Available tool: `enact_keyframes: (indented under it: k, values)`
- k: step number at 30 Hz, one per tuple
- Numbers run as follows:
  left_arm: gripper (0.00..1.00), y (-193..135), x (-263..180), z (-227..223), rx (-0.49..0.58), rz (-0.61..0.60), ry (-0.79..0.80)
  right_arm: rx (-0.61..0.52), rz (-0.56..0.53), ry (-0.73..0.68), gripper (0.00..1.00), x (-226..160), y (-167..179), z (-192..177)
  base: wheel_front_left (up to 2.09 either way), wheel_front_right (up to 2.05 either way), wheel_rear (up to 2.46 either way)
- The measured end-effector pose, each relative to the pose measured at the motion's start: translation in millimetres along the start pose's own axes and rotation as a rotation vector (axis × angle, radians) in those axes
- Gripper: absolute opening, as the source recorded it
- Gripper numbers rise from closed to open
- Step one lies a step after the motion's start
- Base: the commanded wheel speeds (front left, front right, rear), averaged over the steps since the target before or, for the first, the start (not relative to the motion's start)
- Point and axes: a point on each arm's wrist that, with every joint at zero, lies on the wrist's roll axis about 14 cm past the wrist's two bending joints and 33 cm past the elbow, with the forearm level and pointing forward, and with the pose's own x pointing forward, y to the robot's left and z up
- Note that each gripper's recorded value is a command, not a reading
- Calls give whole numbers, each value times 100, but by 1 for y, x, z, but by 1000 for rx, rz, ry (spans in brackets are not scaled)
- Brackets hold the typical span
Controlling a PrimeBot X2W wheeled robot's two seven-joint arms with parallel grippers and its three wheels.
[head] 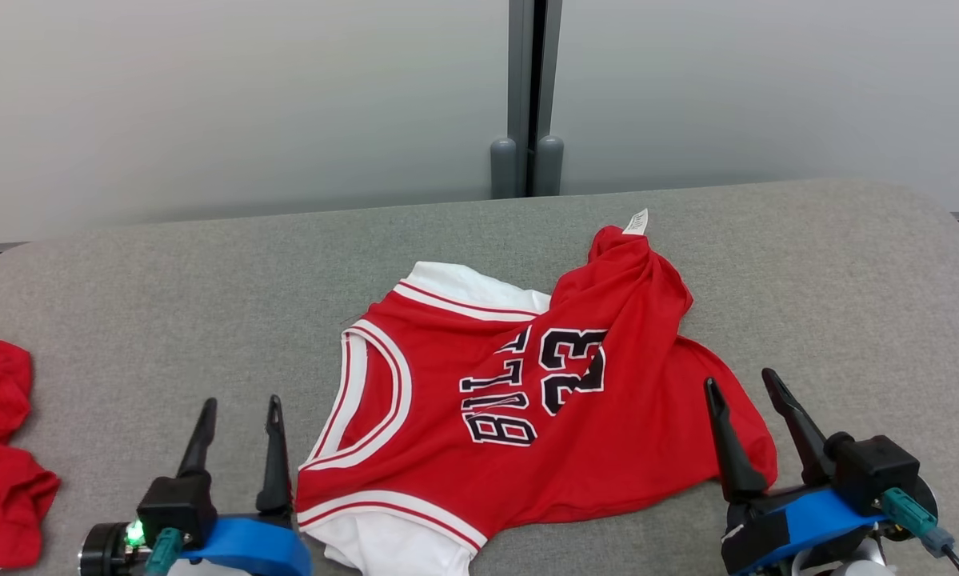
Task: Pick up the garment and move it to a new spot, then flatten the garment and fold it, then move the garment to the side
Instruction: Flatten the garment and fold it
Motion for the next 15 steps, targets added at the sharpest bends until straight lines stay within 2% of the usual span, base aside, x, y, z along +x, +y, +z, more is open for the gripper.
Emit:
enact_keyframes:
  k: [15]
  values:
    - [100,-33,-18,-81,-40,-105,274,10,1,38,100,3,2,-12,0,0,0]
